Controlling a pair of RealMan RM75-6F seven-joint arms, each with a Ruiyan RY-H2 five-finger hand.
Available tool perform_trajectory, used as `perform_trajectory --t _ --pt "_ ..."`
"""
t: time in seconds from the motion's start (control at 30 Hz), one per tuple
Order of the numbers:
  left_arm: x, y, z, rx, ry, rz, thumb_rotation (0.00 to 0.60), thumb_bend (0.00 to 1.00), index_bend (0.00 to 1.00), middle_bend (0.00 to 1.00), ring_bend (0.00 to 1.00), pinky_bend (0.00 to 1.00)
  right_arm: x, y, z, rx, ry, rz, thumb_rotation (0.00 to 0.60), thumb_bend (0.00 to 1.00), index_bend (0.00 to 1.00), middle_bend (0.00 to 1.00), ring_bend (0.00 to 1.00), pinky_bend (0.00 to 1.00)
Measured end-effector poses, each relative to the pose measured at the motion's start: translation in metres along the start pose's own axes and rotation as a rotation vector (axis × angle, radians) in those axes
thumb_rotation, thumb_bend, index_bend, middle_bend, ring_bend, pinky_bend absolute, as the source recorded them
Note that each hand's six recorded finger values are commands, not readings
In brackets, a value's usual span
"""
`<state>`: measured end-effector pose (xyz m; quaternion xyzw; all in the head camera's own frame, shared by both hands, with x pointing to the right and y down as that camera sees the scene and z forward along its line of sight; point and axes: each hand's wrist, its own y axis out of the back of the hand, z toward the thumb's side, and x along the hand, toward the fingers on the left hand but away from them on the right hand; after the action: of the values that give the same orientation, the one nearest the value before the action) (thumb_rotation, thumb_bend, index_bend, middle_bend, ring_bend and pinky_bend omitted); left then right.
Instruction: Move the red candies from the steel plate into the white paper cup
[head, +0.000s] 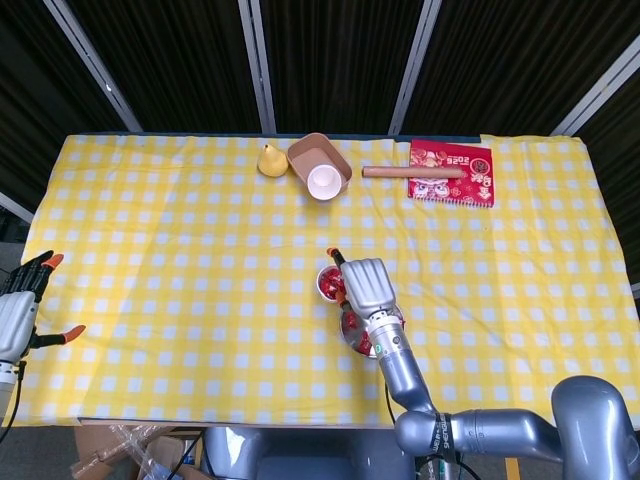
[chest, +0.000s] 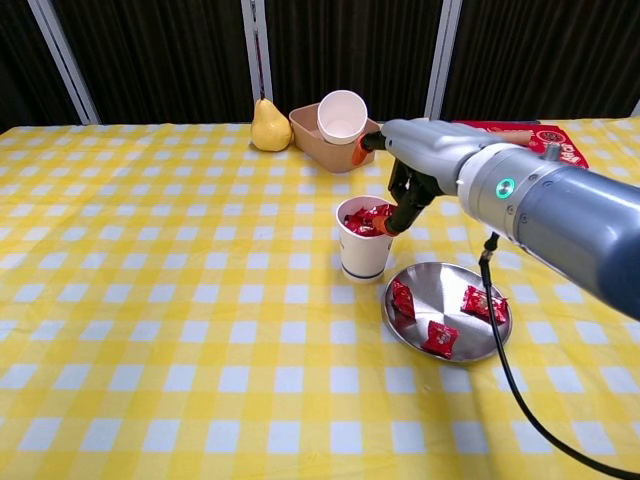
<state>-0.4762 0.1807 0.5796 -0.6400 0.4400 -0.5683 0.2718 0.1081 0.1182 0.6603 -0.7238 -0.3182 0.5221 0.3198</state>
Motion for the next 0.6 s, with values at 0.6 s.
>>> perform_trajectory --t 0.6 --pt "-0.002 0.001 0.001 0.011 -0.014 0.012 0.6 0.0 0.0 0.0 0.0 0.0 0.045 -0.005 -0.02 -0.019 0.002 0.031 0.6 0.39 0.29 0.85 0.92 0.95"
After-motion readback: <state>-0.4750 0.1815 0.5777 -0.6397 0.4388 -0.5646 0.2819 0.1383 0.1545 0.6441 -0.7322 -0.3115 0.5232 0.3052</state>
